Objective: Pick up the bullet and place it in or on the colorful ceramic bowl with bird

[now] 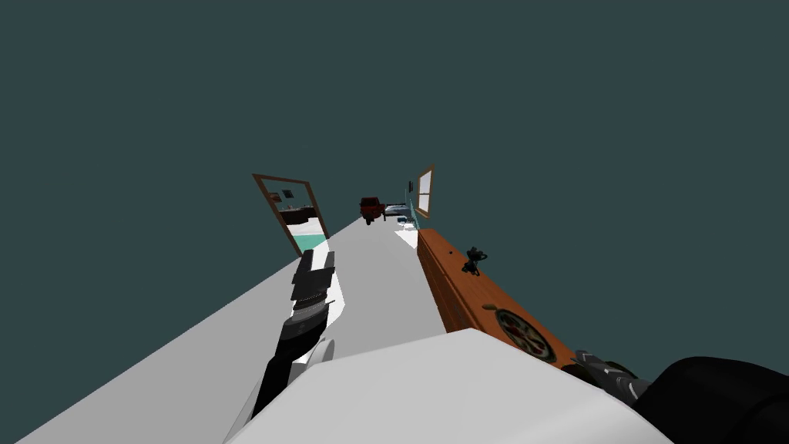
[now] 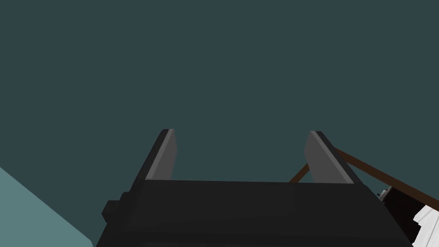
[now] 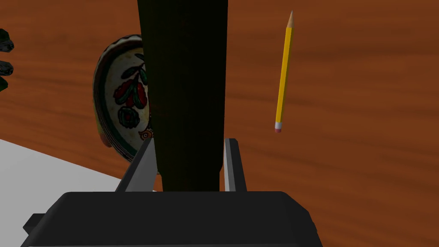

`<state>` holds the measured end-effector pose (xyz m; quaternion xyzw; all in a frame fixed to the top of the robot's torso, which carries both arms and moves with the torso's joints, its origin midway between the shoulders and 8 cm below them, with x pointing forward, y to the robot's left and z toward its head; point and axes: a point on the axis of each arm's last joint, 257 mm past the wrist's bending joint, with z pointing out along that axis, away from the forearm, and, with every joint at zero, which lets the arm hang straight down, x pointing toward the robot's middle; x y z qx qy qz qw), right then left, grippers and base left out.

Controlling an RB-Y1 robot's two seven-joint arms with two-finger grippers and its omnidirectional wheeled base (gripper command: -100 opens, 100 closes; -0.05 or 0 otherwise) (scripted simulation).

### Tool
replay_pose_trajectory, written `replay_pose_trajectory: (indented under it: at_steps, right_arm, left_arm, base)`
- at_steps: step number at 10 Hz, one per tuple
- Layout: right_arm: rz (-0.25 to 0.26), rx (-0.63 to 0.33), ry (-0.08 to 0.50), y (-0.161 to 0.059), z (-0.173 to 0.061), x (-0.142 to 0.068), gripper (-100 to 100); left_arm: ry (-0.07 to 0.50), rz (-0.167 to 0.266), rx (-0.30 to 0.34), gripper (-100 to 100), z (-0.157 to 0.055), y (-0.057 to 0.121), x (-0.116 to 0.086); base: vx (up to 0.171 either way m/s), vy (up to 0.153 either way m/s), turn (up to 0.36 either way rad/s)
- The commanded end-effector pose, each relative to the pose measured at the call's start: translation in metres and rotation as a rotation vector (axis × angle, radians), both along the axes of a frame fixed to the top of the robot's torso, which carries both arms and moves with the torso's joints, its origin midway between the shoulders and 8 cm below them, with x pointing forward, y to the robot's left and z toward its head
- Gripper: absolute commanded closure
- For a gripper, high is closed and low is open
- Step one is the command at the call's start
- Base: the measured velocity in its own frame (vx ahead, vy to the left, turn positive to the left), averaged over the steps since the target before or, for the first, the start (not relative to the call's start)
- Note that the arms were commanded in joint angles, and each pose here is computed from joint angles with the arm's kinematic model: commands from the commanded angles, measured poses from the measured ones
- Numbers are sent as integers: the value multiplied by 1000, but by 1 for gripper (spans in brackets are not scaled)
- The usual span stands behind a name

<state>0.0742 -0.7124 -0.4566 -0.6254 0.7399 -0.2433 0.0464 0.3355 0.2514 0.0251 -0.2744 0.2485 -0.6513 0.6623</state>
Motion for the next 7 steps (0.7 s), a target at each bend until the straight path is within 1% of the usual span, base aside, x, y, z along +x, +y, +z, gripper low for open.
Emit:
replay_pose_trajectory:
  at_steps: [1,4,5,7]
  right_arm:
    - [6,5,5,-8,14,-2,100]
    - [4,37,8,-10,27,-5,100]
    - [1,59,7,-8,30,-6,100]
    - [-8,107,-1,3,30,-7,100]
  left_arm:
    - [0,0,0,0,0,0,0]
    - [0,0,0,0,0,0,0]
    - [0,0,0,0,0,0,0]
    - [0,0,0,0,0,0,0]
  base:
    - [106,2,47]
    - [104,-29,39]
    - [105,-50,29]
    - [139,-86,26]
